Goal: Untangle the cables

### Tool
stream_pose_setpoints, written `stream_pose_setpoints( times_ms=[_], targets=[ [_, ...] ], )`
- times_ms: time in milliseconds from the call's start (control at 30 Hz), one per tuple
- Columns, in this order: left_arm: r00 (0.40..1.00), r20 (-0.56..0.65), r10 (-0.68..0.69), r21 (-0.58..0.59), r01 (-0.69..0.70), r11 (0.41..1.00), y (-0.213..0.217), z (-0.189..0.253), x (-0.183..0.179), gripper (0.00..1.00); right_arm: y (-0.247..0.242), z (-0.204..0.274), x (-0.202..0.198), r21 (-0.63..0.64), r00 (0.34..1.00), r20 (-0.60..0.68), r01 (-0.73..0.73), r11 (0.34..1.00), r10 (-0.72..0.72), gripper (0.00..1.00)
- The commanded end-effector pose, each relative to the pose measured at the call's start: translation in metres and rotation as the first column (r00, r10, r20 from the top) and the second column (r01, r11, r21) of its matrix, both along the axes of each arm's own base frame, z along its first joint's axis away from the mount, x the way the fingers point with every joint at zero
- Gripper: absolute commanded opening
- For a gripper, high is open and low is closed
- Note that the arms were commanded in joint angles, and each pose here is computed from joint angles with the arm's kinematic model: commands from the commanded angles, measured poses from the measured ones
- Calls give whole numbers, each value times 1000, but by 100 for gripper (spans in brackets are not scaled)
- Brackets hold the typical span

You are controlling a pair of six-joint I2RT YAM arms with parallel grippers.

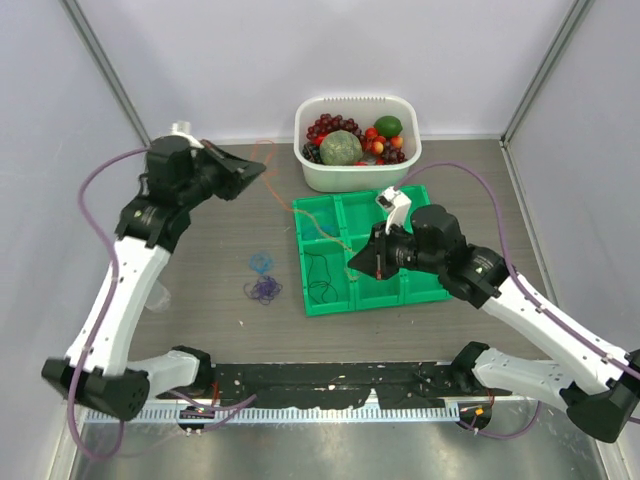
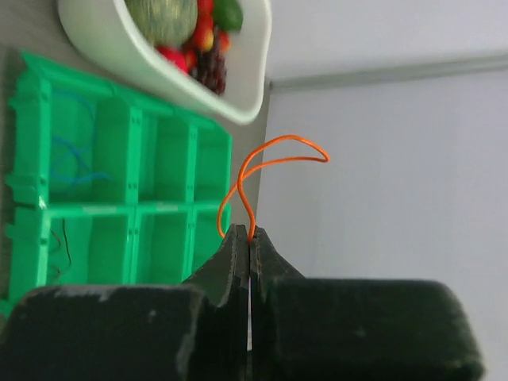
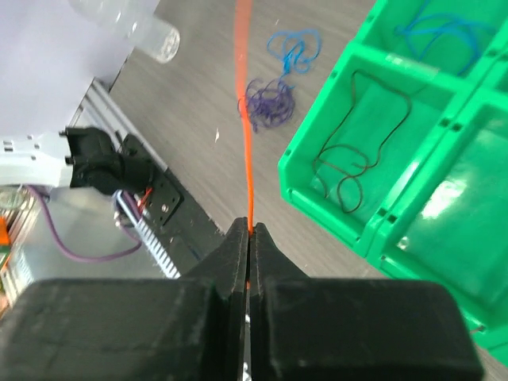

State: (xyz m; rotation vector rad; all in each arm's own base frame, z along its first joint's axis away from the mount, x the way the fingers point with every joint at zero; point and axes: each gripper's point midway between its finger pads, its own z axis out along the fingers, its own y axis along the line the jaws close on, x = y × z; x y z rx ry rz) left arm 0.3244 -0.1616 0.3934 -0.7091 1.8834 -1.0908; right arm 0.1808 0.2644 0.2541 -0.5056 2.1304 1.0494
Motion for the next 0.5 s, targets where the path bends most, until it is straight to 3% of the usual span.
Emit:
stream_pose_setpoints(
  times_ms=[0, 200, 300, 467],
  targets=[
    [926, -177, -333, -81, 323, 943, -80, -50, -12, 0, -27, 75, 22, 103, 961, 199, 175, 979, -193, 1],
    [728, -402, -555, -50, 587, 808, -179, -133, -45, 0, -64, 120, 30, 151, 882, 311, 322, 934, -354, 1],
    [631, -492, -600, -89, 649, 756, -205, -171, -55, 0, -81, 125, 31, 166, 847, 319, 391, 905, -425, 1],
    [484, -641, -596, -57, 744, 665, -227, -232, -70, 0, -93, 110, 30, 132, 836, 285, 451, 883, -469, 1]
  ],
)
